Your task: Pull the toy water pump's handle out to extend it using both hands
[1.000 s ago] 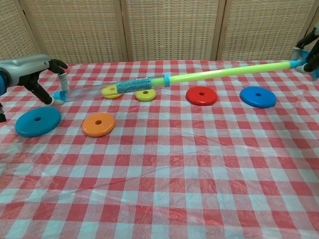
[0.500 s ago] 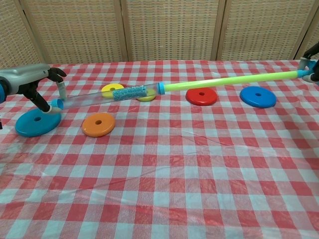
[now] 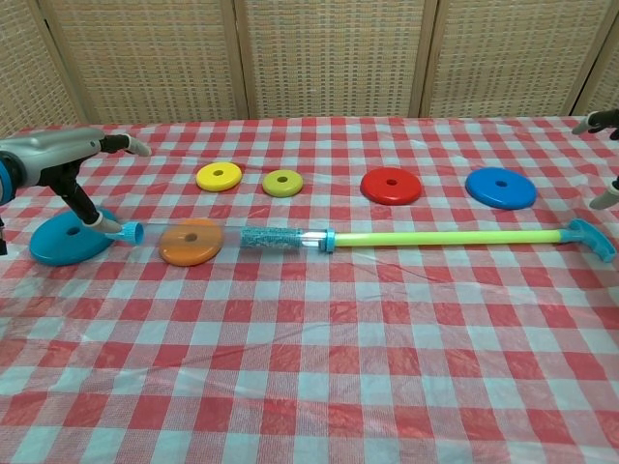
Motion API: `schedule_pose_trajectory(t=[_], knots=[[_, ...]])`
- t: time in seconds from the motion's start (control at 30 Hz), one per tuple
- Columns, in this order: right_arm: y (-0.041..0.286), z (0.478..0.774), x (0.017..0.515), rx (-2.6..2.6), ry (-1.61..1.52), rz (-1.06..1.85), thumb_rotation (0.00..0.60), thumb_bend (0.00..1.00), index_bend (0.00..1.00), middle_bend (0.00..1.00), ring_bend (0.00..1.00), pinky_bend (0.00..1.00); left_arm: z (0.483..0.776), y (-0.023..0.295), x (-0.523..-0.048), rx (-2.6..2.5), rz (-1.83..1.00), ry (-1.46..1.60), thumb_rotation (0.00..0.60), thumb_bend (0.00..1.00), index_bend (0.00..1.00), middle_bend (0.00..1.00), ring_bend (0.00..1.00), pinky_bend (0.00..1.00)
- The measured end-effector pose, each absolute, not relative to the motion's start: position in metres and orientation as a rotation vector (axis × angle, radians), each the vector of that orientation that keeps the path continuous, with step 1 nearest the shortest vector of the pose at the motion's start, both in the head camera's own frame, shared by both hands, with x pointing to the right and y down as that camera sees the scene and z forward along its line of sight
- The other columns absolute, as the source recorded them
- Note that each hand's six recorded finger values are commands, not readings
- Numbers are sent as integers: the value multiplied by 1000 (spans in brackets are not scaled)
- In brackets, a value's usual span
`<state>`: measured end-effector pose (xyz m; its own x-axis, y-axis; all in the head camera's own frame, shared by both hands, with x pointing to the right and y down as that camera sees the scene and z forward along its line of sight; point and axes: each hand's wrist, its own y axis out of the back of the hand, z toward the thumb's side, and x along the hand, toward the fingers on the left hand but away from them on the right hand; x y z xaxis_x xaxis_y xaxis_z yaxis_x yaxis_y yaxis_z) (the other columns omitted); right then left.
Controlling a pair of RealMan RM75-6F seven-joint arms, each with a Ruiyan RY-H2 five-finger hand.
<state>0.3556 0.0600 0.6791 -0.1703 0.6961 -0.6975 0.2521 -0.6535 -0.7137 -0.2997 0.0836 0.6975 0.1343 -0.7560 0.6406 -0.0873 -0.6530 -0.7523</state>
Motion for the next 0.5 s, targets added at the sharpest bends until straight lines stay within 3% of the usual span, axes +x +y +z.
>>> schedule_pose_trajectory(t=[0.27, 0.5], knots=[[64, 673, 354, -1779, -1092, 1844, 600, 208, 91, 0, 0, 0, 687, 90, -305, -1899, -1531, 873, 600, 177, 86, 0, 0, 0], [77, 653, 365, -1740, -1102, 1710, 600, 197, 83, 0, 0, 0, 657, 103, -331, -1818, -1406, 967, 600, 177, 72, 0, 0, 0]])
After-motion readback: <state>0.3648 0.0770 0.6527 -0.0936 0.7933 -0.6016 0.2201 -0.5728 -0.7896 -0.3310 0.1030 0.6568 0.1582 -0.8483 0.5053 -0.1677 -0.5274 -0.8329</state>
